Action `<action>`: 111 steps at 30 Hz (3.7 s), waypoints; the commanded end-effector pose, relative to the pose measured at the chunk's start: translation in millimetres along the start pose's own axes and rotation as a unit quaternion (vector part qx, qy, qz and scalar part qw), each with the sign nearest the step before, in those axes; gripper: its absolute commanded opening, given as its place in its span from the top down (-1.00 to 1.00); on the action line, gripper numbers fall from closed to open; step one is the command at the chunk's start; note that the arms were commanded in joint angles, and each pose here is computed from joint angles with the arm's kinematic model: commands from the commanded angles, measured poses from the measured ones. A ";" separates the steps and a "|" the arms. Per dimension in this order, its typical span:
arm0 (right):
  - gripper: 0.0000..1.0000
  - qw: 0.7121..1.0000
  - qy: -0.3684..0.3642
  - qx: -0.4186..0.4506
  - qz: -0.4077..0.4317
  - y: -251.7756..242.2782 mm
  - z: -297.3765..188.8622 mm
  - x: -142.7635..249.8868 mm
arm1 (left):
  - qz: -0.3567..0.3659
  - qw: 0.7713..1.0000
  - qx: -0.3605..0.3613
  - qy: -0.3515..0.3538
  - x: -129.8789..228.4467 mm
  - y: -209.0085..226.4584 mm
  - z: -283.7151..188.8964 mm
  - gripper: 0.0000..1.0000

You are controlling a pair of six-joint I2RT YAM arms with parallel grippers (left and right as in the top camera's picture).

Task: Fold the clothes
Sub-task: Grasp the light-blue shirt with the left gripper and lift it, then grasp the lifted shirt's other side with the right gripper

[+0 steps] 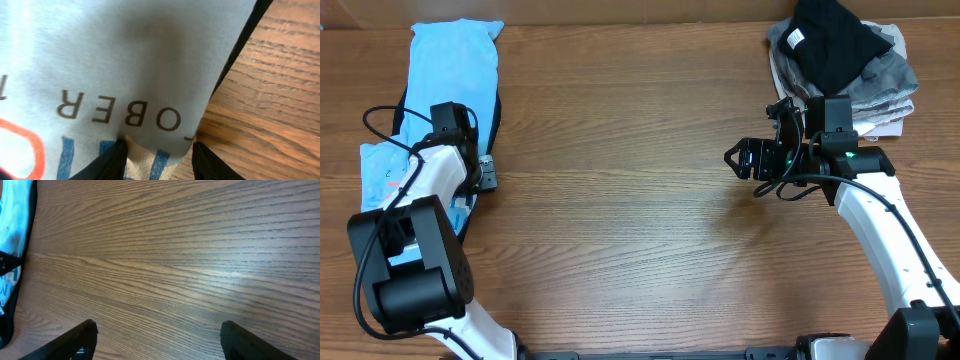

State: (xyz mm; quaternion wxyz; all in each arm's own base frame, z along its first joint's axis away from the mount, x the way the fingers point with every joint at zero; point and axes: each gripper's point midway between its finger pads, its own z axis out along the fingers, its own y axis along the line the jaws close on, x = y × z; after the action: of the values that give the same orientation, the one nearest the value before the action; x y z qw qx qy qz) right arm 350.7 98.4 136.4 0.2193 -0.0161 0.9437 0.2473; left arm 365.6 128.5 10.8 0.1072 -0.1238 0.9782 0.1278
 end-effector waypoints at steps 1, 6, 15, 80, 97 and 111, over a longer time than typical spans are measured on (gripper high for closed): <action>-0.64 1.000 -0.014 -0.003 -0.007 5.2 -4.4 -10.9 | 0.021 1.000 -0.007 0.010 1.0 -0.5 9.9 0.17; -0.64 1.000 -0.014 0.002 -0.007 3.3 -4.4 -11.2 | 0.022 1.000 -0.007 0.018 4.3 -1.2 13.2 0.49; -0.64 1.000 -0.016 0.006 -0.007 2.1 -4.4 -11.7 | 0.022 1.000 -0.008 0.016 0.9 0.1 9.9 0.66; -0.56 0.999 0.038 -0.009 -0.014 31.0 -16.0 2.7 | 0.217 0.870 0.376 -0.234 -82.7 -290.1 -357.2 0.92; -0.55 0.993 0.035 -0.082 -0.072 73.5 60.5 -9.0 | 0.224 0.861 0.398 -0.225 -76.7 -295.6 -361.8 0.92; -0.79 0.988 0.048 -0.037 -0.141 53.1 108.9 -2.1 | 0.231 0.852 0.419 -0.214 -62.3 -290.0 -376.5 0.92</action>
State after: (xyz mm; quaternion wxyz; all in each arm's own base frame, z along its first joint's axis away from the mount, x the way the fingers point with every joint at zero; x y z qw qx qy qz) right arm 384.1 198.8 76.4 0.1863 -0.1429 0.9356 0.2637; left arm 444.8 -229.9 284.8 0.2991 0.1882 0.9077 -0.2261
